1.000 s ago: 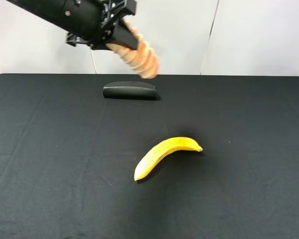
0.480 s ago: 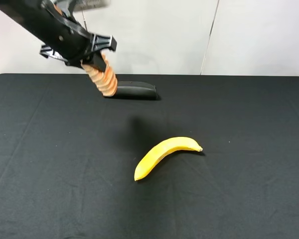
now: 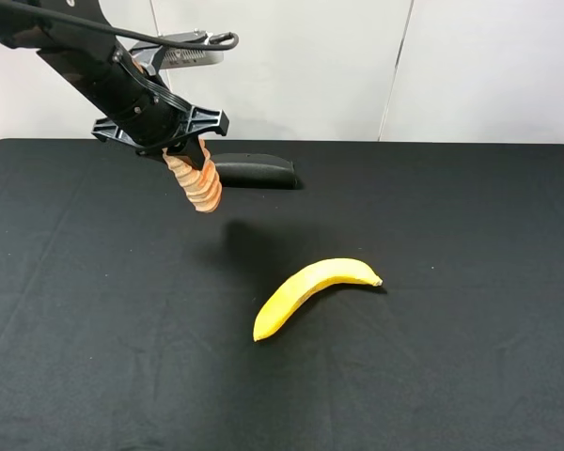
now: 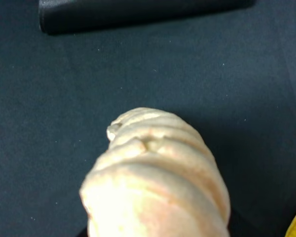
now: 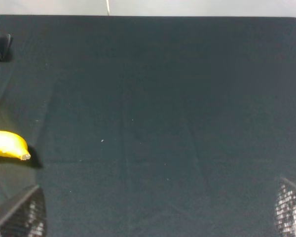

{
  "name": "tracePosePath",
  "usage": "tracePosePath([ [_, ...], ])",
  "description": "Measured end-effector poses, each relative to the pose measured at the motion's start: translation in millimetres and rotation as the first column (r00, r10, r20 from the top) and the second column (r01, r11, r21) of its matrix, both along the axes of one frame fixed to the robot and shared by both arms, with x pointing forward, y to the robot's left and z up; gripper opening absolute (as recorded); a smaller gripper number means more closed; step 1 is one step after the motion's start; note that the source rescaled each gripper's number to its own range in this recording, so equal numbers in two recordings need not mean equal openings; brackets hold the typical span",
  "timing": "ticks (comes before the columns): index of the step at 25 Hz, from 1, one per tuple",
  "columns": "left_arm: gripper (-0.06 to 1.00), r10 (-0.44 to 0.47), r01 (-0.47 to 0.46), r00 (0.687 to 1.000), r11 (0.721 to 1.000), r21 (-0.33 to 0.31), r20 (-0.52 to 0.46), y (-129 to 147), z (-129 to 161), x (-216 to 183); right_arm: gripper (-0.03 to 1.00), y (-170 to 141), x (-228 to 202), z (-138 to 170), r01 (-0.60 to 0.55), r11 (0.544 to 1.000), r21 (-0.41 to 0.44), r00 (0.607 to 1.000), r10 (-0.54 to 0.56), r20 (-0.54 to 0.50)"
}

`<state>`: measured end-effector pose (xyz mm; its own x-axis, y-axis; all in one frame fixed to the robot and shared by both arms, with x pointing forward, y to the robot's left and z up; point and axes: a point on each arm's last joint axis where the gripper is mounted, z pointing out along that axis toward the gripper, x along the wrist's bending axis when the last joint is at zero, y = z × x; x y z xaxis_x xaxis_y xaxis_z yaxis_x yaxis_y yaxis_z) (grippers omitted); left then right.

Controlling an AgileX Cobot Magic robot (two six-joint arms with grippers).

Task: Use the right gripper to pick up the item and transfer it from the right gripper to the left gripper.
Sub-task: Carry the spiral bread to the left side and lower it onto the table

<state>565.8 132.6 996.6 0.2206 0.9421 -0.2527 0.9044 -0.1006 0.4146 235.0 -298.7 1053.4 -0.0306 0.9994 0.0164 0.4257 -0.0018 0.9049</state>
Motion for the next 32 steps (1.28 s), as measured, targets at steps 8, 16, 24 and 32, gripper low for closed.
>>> tracePosePath([
  [8,0.0,-0.021,0.021,0.999,1.0,0.0,-0.044,-12.2,-12.6,-3.2,1.0,0.0,0.0,0.0,0.0,1.0,0.0,1.0,0.0,0.0],
  [16,0.0,0.005,-0.008,0.997,0.999,-0.04,-0.079,-17.8,-21.4,-2.0,1.0,0.0,0.0,0.0,0.0,1.0,0.0,1.0,0.0,0.0],
  [24,0.03,0.018,-0.023,0.997,0.998,-0.062,-0.075,-19.1,-20.6,-1.2,1.0,0.0,0.0,0.0,0.0,1.0,0.0,1.0,0.0,0.0],
  [32,0.84,0.015,-0.02,0.996,0.998,-0.057,-0.09,-18.9,-21.2,-2.5,1.0,0.0,0.0,0.0,0.0,1.0,0.0,1.0,0.0,0.0],
])
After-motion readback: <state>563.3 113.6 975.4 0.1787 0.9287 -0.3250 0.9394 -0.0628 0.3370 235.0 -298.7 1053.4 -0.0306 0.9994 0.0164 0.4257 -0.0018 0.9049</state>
